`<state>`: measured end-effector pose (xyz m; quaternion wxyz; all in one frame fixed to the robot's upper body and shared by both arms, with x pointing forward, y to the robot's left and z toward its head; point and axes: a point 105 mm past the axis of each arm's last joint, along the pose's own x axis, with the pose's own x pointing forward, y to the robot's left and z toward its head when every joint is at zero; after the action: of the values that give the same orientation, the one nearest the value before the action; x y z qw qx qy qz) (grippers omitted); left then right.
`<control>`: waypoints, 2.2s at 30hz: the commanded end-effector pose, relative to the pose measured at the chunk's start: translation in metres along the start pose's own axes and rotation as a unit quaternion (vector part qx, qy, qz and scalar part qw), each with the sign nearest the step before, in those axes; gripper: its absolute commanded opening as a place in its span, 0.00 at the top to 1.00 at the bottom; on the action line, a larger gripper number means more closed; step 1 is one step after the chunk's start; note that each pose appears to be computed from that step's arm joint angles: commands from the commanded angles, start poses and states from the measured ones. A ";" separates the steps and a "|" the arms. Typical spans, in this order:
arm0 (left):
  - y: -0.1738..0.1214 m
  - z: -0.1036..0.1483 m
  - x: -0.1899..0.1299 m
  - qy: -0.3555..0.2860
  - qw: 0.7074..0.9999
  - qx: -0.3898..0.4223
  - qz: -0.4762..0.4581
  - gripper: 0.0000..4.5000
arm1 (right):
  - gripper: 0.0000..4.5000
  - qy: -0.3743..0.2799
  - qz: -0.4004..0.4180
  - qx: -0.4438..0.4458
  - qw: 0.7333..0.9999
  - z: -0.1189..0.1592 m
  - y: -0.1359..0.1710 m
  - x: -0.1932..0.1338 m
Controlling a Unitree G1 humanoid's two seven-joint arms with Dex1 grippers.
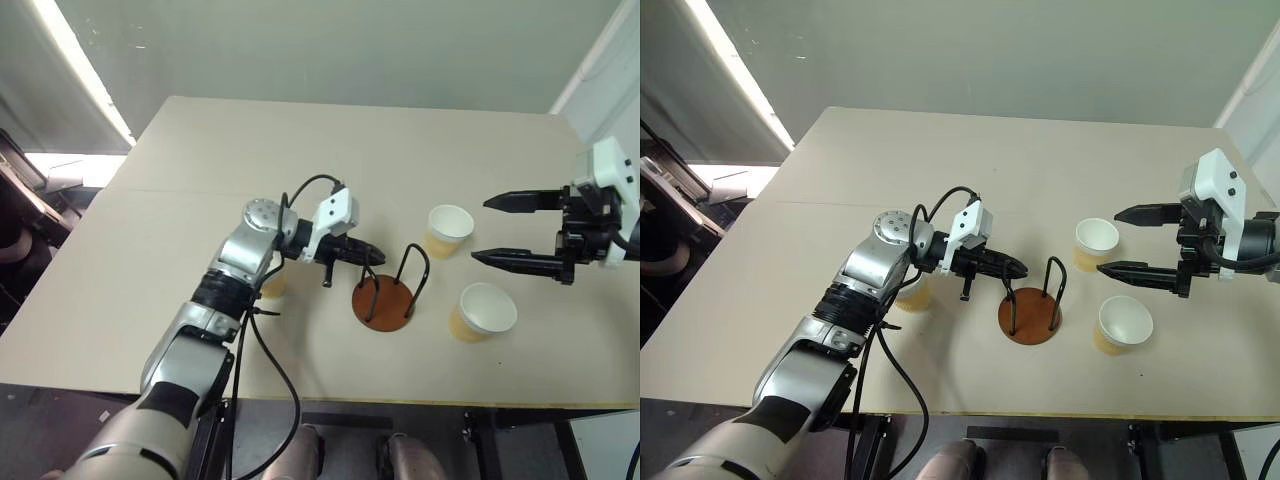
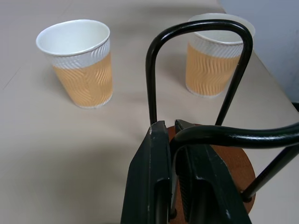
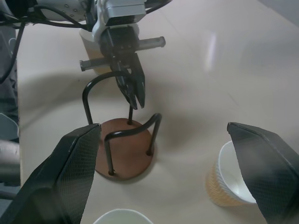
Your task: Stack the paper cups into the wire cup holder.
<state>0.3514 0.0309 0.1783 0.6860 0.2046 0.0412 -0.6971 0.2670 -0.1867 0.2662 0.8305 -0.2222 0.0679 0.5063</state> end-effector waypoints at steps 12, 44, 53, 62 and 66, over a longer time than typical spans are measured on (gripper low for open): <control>0.006 0.029 -0.037 0.015 0.996 0.081 0.021 0.41 | 0.00 -0.011 -0.018 -0.028 0.999 0.010 -0.010 0.002; -0.027 0.045 -0.140 0.132 0.979 0.107 0.113 0.00 | 0.00 0.221 0.045 -0.177 0.958 -0.062 -0.078 0.063; -0.028 0.045 -0.138 0.142 0.976 0.122 0.110 0.00 | 0.00 0.259 0.077 -0.200 0.942 -0.072 -0.084 0.078; -0.027 0.044 -0.140 0.138 0.978 0.113 0.109 0.00 | 0.58 0.234 0.109 -0.196 0.946 -0.054 -0.076 0.078; -0.027 0.044 -0.141 0.133 0.980 0.106 0.104 0.00 | 0.90 0.213 0.124 -0.184 0.952 -0.039 -0.067 0.072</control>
<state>0.3140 0.1483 0.2509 0.7185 0.3632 0.0488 -0.5912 0.3701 -0.1715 0.2024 0.6615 -0.4657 0.2060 0.5506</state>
